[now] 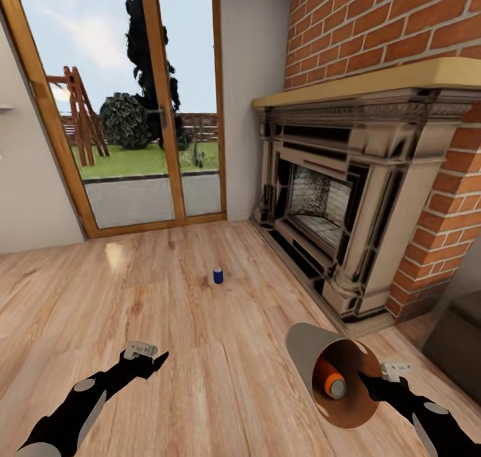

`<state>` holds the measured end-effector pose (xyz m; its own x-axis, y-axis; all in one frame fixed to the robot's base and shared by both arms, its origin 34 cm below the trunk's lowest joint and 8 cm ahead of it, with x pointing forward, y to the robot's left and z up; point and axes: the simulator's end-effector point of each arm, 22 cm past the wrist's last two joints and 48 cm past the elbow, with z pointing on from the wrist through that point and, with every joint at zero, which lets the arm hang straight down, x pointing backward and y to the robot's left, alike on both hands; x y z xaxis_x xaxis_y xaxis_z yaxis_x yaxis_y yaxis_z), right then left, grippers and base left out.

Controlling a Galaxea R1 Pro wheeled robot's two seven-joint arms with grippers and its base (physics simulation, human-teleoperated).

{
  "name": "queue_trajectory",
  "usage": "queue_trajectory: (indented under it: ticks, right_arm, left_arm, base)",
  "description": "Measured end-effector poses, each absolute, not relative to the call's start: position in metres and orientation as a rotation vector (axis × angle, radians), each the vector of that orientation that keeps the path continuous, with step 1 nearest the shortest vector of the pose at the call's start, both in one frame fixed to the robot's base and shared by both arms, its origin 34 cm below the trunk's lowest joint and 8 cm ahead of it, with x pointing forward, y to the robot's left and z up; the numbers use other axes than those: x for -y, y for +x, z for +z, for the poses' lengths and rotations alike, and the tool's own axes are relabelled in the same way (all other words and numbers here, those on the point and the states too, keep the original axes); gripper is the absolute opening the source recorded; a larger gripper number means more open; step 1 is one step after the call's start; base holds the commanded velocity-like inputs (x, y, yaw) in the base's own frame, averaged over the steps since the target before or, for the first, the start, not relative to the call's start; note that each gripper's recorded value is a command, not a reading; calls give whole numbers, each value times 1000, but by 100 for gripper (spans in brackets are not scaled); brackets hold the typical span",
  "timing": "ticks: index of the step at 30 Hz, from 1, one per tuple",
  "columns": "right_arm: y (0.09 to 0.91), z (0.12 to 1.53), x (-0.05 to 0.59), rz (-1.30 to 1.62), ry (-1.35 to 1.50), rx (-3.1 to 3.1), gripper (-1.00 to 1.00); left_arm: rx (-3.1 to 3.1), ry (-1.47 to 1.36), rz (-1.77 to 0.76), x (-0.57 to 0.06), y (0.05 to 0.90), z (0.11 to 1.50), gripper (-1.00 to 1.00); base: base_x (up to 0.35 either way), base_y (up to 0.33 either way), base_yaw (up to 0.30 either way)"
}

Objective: Put the three can of soda from the living room inside the tash can in the kitchen.

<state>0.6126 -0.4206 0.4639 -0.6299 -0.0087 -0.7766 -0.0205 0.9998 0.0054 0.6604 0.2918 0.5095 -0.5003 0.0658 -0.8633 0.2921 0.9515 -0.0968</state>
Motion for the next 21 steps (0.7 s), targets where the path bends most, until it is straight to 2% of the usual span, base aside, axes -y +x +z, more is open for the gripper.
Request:
queue_trajectory:
  ticks: [21]
  right_arm:
    - [611, 453, 420, 17, -30, -2255, -100]
  left_arm:
    - [-2147, 242, -300, -290, 646, 478, 100]
  base:
    - [310, 131, 0]
